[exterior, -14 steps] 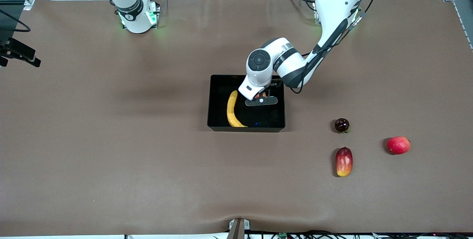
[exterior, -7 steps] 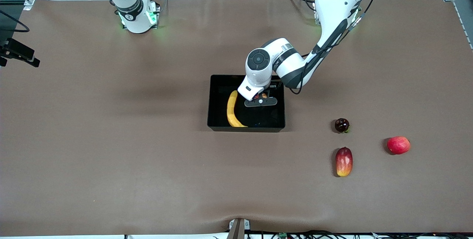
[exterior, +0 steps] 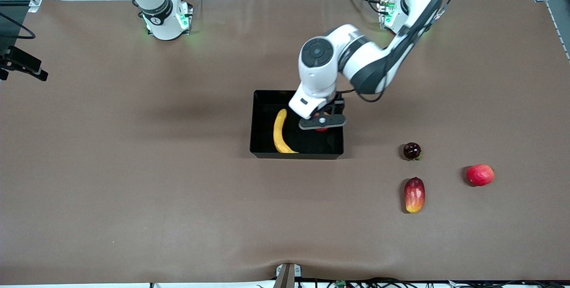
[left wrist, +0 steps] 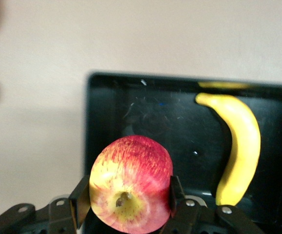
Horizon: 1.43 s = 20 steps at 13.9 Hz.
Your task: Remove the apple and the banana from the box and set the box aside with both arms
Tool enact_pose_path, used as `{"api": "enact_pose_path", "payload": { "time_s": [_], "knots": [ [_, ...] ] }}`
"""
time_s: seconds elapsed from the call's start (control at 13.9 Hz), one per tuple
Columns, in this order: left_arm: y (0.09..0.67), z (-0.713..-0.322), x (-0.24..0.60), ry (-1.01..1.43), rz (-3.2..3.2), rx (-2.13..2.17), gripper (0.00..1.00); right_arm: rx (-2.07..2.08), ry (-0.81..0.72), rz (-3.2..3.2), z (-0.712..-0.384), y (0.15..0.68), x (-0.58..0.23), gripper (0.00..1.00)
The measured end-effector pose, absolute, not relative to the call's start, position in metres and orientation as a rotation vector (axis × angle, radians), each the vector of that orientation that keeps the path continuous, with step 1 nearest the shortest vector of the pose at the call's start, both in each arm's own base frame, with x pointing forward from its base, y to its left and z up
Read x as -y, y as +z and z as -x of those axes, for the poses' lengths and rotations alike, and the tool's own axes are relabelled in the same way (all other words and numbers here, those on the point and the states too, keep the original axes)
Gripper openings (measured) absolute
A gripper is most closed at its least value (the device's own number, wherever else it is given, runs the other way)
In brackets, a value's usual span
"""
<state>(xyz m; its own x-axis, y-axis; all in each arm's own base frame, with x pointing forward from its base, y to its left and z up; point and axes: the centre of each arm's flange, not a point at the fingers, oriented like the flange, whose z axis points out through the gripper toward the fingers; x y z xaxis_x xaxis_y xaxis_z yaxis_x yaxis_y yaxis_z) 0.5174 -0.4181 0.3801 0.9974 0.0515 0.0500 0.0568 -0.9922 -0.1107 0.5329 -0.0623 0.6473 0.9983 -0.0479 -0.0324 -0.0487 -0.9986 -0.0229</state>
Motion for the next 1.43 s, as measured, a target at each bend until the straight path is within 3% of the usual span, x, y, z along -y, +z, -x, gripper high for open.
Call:
{"api": "enact_pose_path", "payload": {
  "time_s": [0.29,0.5,0.86,1.43],
  "knots": [
    [0.433,-0.564,0.326,-0.080,2.994,0.039,0.67,-0.076,0.054,3.116,-0.534,0.646,0.063,1.00],
    [0.434,-0.596,0.235,0.014,2.958,-0.002,0.67,-0.076,0.057,3.116,-0.534,0.645,0.063,1.00],
    [0.378,-0.636,0.097,0.114,2.974,-0.002,0.67,-0.061,0.138,3.112,-0.552,0.614,0.058,1.00],
    [0.278,-0.683,0.022,0.047,3.062,-0.056,0.67,-0.064,0.066,3.119,-0.561,0.615,0.060,1.00]
  ]
}}
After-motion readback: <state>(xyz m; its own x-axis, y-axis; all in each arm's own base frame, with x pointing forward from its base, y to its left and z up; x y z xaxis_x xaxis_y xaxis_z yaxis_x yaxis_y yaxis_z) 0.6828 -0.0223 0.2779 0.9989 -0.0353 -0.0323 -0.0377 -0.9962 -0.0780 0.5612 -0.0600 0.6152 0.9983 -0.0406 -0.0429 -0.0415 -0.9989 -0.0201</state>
